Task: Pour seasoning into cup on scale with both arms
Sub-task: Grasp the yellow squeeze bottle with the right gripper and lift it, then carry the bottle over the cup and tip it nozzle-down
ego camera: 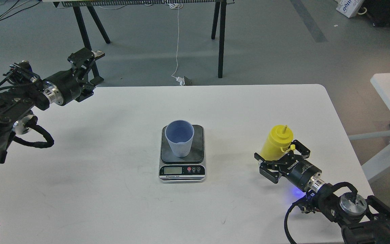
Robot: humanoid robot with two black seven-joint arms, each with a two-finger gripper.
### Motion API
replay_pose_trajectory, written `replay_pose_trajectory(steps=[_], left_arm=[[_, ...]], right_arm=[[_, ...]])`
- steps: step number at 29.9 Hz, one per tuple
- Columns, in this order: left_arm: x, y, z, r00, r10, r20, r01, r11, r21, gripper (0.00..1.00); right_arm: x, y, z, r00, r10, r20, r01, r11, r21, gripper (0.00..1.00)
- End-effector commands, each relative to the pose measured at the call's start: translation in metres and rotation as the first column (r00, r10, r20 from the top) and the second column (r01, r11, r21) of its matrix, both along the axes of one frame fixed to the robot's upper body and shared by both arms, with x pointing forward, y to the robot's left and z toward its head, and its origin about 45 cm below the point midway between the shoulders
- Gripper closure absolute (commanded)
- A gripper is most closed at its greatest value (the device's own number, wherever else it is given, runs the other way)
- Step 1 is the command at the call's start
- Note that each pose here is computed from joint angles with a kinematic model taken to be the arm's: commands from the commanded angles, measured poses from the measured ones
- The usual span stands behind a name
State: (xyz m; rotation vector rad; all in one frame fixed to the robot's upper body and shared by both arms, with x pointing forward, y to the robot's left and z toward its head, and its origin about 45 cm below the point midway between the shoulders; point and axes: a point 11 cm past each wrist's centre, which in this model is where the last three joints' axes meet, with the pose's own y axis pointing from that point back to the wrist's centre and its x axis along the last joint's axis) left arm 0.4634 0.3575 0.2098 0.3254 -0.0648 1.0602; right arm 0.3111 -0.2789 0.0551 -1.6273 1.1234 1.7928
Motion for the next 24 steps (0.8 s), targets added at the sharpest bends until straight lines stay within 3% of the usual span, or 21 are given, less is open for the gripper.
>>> replay_pose_trajectory(steps=[1,3,4,7,10,14,20,24], left_arm=[[-0.001,0.002,-0.001,1.000,0.003,-0.002,-0.003,1.000,0.002,0.00],[-0.002,0.003,-0.004,1.000,0.004,-0.008,-0.004,1.000,0.002,0.00],[-0.002,0.003,-0.003,1.000,0.005,-0.007,-0.005,1.000,0.001,0.00],[-0.003,0.003,-0.004,1.000,0.005,-0.009,-0.005,1.000,0.002,0.00],[-0.003,0.003,-0.005,1.000,0.006,-0.010,-0.006,1.000,0.001,0.00],[-0.003,0.003,-0.005,1.000,0.006,-0.010,-0.006,1.000,-0.001,0.00],[-0.002,0.005,-0.002,1.000,0.022,-0.003,-0.022,1.000,-0.022,0.00],[-0.002,0.006,-0.001,0.999,0.032,0.000,-0.032,0.999,-0.041,0.00]], right_arm=[[0.005,0.008,0.004,0.999,0.031,0.017,-0.031,0.999,-0.019,0.39],[0.005,0.012,0.003,0.999,0.044,0.020,-0.044,0.999,-0.023,0.74],[0.006,0.016,0.004,0.998,0.054,0.024,-0.053,0.998,-0.026,0.83],[0.010,0.023,0.008,0.996,0.079,0.042,-0.078,0.996,-0.037,0.94],[0.024,0.027,0.020,0.992,0.101,0.079,-0.097,0.994,-0.057,0.98],[0.062,0.028,0.058,0.974,0.134,0.183,-0.112,0.986,-0.125,0.98],[0.134,0.035,0.152,0.871,0.283,0.402,-0.100,0.903,-0.418,0.98],[0.166,0.052,0.197,0.821,0.378,0.427,-0.036,0.783,-0.622,0.98]])
